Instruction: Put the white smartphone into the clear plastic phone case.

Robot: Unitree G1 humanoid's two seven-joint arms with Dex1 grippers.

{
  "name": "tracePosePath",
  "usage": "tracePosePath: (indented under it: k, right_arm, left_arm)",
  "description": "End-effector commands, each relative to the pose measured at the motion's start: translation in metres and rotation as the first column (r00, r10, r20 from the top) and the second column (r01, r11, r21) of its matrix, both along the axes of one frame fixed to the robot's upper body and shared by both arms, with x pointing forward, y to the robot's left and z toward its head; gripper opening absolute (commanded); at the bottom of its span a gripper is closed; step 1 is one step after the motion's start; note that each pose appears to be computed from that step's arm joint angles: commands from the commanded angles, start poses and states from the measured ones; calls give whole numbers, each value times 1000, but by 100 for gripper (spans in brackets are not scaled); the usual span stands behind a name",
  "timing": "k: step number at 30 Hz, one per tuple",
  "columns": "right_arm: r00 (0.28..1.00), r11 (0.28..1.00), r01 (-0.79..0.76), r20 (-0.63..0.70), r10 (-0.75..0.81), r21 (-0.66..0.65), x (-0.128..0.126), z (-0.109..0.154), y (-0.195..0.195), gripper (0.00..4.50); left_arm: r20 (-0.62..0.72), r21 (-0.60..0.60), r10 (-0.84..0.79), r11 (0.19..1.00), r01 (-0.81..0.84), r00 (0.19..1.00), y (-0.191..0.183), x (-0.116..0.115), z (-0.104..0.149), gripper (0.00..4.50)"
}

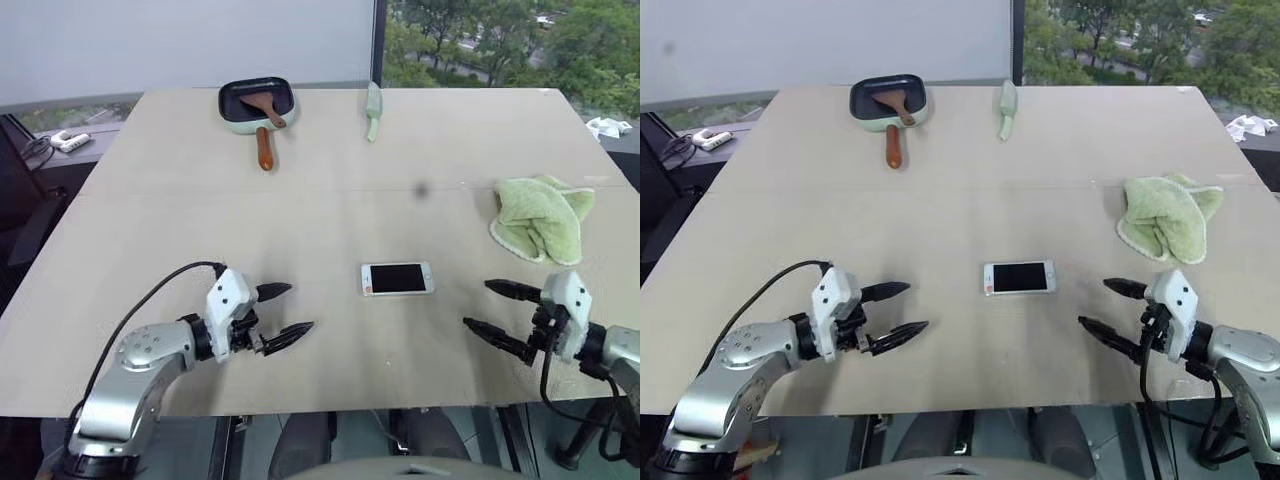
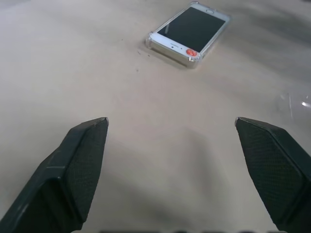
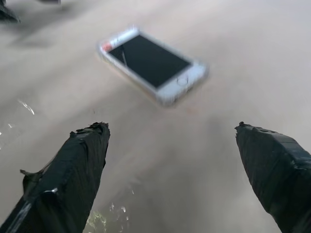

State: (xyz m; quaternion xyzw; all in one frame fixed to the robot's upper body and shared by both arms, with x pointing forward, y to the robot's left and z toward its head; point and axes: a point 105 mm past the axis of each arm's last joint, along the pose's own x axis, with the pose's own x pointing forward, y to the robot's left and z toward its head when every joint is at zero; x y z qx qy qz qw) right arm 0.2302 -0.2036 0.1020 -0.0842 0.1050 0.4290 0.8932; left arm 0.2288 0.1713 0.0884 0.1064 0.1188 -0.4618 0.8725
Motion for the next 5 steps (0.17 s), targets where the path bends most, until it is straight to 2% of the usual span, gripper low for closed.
tracePosePath:
  k: [1, 5]
  right_arm:
    - [999, 1000, 19, 32, -19, -2, 0, 5, -9, 450]
    - [999, 1000, 22, 24, -22, -7, -1, 0, -12, 450]
  left_arm:
    - [72, 6, -6, 1000, 6, 997, 1, -3, 13, 446]
    - [97, 5, -2, 1000, 2, 995, 2, -1, 17, 446]
